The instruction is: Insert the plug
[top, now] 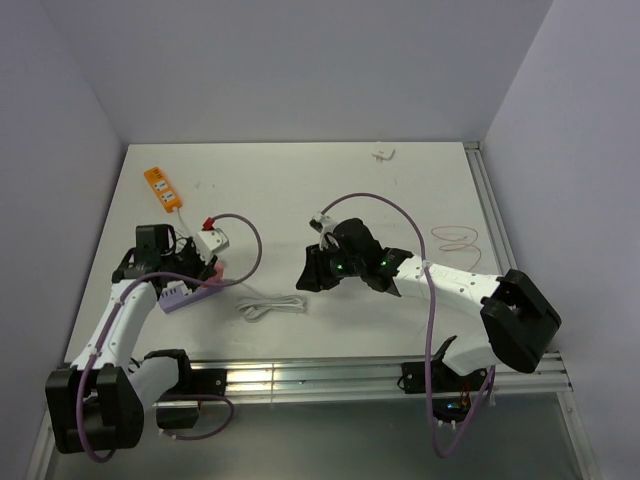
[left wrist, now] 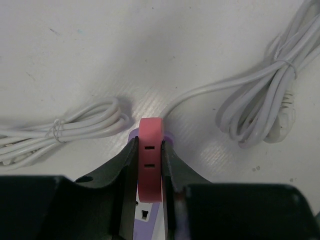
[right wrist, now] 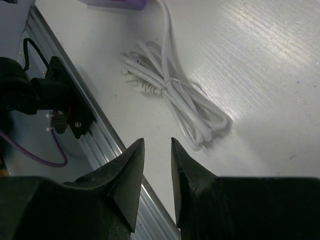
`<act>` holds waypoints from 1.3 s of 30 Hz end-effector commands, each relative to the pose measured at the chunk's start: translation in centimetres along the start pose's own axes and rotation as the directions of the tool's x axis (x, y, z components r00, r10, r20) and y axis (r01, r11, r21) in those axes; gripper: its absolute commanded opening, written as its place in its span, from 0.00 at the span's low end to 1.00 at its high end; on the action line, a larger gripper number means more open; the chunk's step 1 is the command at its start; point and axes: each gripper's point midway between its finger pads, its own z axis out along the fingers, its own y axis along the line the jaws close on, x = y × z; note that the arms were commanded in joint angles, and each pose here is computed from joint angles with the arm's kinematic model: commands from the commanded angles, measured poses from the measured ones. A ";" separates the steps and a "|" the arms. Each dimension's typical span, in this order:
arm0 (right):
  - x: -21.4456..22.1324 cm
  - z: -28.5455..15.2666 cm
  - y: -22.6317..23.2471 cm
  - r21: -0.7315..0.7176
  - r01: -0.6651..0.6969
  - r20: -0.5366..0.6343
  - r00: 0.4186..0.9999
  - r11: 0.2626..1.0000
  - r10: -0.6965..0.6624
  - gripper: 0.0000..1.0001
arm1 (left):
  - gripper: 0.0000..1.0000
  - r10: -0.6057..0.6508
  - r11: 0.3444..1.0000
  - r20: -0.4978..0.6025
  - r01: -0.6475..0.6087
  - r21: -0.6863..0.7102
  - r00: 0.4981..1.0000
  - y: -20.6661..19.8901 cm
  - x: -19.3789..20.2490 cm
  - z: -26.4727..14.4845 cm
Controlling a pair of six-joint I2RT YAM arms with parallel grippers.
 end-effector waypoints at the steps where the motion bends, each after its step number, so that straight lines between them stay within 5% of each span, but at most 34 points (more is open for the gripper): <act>1: -1.3 -0.4 0.7 -0.026 0.018 0.048 0.999 0.999 -0.017 0.35 | 0.00 0.004 0.997 -0.092 -0.011 -0.074 0.996 0.0 3.7 0.2; 9: -1.3 -0.5 0.8 -0.028 0.020 0.049 0.999 0.999 -0.019 0.36 | 0.00 -0.010 0.990 -0.128 -0.008 -0.143 0.992 0.1 5.8 -0.5; 18: -1.2 -0.3 0.9 -0.040 0.021 0.041 0.999 0.999 -0.019 0.36 | 0.00 -0.010 0.992 -0.045 0.004 -0.125 0.999 0.6 2.8 -1.1; 23: -0.2 1.0 1.0 -0.064 0.041 -0.041 0.998 0.997 -0.044 0.50 | 0.00 -0.001 0.984 -0.005 0.000 -0.178 1.000 1.8 0.6 -2.4; 33: 0.7 3.5 0.6 0.005 0.041 -0.118 0.992 0.999 -0.040 0.61 | 0.00 0.004 0.960 0.216 0.057 -0.276 0.976 2.7 -6.1 -6.3; 35: 0.5 3.8 0.5 0.031 0.046 -0.131 0.991 0.998 -0.042 0.61 | 0.00 0.015 0.922 0.322 0.111 -0.370 0.947 4.5 -8.8 -7.9; 39: -0.5 3.1 1.9 0.006 0.077 -0.087 0.993 0.997 -0.076 0.60 | 0.00 -0.122 0.934 0.544 0.281 -0.219 0.830 3.5 -15.3 -10.0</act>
